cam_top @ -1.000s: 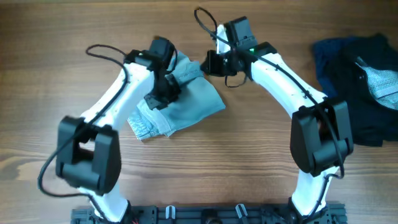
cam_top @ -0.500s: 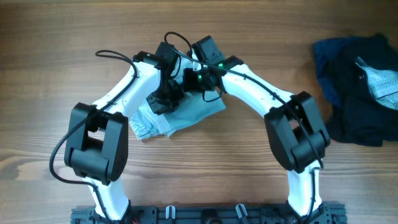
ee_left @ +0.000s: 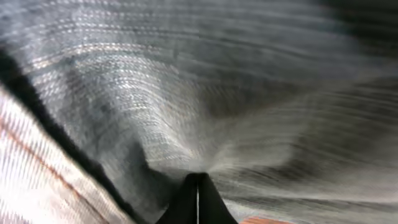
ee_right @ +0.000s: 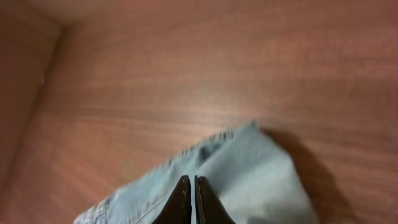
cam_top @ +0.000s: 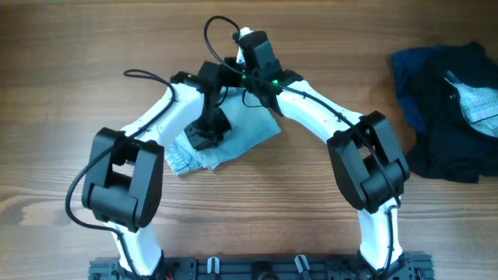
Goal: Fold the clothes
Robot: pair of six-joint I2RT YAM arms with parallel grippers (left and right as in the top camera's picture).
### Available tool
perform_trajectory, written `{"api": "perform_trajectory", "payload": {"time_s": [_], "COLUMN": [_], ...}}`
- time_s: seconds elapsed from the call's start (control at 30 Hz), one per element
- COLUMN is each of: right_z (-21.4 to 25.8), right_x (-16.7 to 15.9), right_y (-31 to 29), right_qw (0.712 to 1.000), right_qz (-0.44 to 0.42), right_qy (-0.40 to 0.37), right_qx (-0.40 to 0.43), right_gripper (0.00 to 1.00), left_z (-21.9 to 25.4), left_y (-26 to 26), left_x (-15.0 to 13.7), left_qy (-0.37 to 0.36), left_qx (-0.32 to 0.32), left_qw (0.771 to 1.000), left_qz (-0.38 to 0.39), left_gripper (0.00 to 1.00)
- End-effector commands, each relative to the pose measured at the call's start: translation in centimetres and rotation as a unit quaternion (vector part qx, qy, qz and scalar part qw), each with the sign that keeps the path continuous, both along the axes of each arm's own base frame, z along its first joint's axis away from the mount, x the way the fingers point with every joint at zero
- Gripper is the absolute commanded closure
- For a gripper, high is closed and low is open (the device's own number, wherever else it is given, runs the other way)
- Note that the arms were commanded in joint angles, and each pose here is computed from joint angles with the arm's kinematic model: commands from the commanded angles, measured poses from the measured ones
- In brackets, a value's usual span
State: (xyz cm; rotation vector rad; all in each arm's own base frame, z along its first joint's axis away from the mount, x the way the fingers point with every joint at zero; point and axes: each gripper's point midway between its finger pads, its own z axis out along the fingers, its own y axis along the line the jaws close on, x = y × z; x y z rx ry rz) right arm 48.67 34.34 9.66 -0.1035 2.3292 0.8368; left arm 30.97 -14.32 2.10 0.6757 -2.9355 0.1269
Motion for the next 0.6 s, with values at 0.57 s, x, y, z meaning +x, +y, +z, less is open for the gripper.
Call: {"api": "perform_trajectory", "payload": {"time_s": [0.57], "right_z": [3.7], "right_x": [-6.7], "right_y": [-8.5], "right_qw": [0.972], "right_qz": [0.104], "right_qy": [0.126], "right_qx": [-0.166], "right_gripper": [0.94], "left_z": [7.4], "left_y": [12.2], "left_x": [0.5], "left_qy": [-0.079], "left_qx": [0.141], "left_qw": [0.981], "left_qz": [0.106], "left_gripper": [0.74]}}
